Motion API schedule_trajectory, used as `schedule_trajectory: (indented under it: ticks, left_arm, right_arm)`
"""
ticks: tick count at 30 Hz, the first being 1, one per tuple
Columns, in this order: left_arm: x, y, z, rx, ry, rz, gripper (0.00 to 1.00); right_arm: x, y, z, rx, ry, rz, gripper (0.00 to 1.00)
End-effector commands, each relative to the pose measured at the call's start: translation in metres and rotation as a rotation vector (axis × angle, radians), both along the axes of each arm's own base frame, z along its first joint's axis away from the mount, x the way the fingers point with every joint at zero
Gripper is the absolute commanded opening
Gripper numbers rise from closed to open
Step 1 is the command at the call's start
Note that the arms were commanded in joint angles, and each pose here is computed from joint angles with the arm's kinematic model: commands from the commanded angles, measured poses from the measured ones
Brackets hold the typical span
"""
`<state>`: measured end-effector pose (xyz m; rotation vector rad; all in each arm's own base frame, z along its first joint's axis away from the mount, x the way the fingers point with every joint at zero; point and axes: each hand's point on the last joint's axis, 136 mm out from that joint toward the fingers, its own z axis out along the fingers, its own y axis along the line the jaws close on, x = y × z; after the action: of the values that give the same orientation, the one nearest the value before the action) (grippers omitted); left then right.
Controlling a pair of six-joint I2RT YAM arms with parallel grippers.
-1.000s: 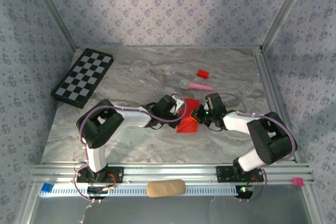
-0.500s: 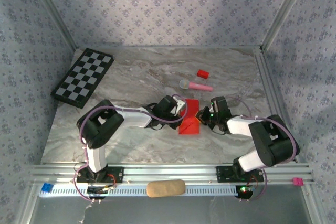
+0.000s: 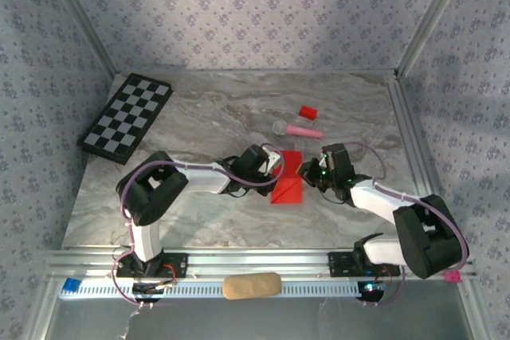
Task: Fold a paper plane with a square sheet of paper (pick it up from the middle)
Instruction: Fold the triangle a second time at the center of the table.
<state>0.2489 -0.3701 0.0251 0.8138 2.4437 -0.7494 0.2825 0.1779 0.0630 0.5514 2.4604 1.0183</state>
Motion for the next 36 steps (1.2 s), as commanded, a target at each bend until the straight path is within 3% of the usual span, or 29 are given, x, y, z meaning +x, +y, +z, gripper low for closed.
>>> schedule_trajectory:
  ticks: [1,9,25,33,36]
  left_arm:
    - [-0.005,0.0,-0.004,0.026,0.008,-0.023,0.0]
    - [-0.005,-0.001,-0.005,0.026,0.006,-0.026,0.0]
    - [-0.004,-0.001,0.003,0.016,0.0,-0.014,0.03]
    - [0.005,0.005,0.042,-0.026,-0.048,0.054,0.35]
    - [0.004,0.01,0.054,-0.043,-0.037,0.087,0.36]
  right_arm:
    - [-0.009,0.019,-0.001,0.017,0.041,0.094,0.07]
    - [-0.002,0.037,-0.018,0.014,0.101,0.11,0.05]
    - [-0.031,0.011,-0.068,-0.065,0.204,0.097,0.03]
    - [-0.035,0.003,-0.071,-0.048,0.194,0.121,0.02]
    - [-0.033,0.002,-0.069,-0.047,0.186,0.115,0.02]
